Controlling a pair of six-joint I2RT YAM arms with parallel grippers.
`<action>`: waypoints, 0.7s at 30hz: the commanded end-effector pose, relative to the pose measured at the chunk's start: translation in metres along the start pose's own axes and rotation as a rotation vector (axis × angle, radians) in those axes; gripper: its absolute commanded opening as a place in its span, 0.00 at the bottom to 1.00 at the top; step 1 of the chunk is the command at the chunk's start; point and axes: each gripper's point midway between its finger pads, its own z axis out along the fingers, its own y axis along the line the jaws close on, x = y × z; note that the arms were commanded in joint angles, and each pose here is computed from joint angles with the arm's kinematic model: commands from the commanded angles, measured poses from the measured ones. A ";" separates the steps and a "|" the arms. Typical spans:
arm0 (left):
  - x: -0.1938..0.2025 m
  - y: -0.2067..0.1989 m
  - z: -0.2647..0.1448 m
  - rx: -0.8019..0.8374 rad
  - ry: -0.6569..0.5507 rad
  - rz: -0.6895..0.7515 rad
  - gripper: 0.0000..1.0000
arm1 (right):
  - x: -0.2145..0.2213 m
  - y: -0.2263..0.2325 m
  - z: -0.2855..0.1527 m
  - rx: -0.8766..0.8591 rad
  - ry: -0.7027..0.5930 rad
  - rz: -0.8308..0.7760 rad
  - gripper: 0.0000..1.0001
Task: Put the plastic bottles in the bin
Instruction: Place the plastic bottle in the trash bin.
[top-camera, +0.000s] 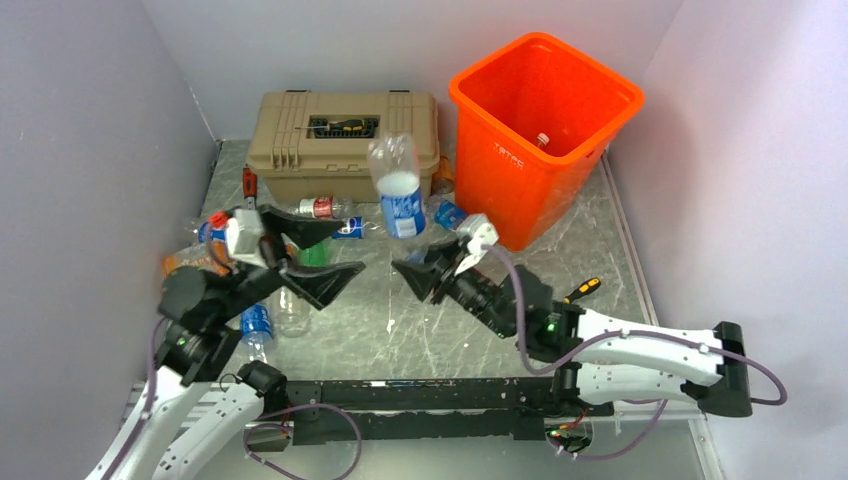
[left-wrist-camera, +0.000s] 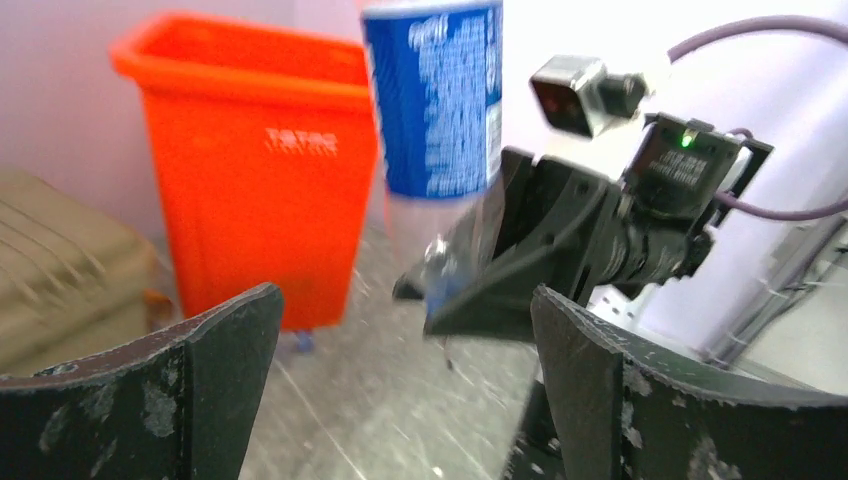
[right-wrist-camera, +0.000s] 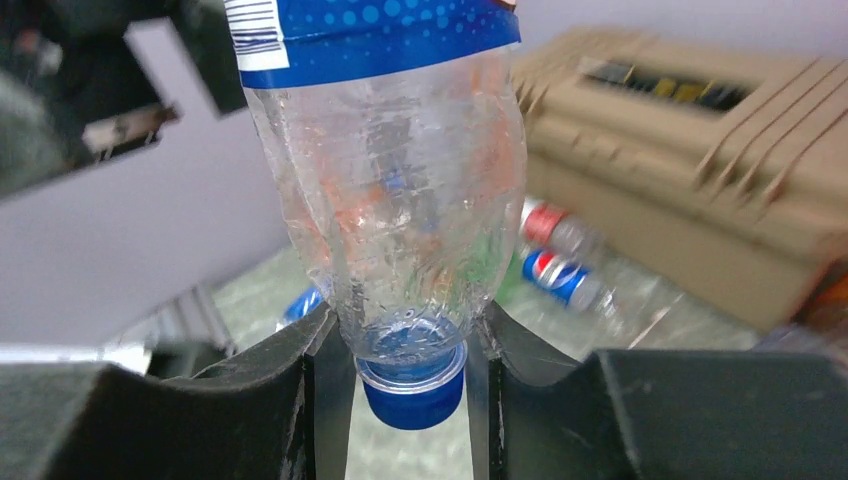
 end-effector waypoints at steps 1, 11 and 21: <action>-0.019 0.024 -0.019 -0.203 0.028 0.194 1.00 | -0.097 -0.026 -0.008 0.183 -0.105 -0.173 0.00; 0.031 0.113 -0.035 -0.581 0.113 0.152 0.98 | -0.234 -0.156 -0.021 0.678 -0.259 -0.239 0.00; 0.050 0.128 -0.045 -0.656 0.195 0.126 0.94 | -0.279 -0.261 -0.033 0.962 -0.419 -0.237 0.00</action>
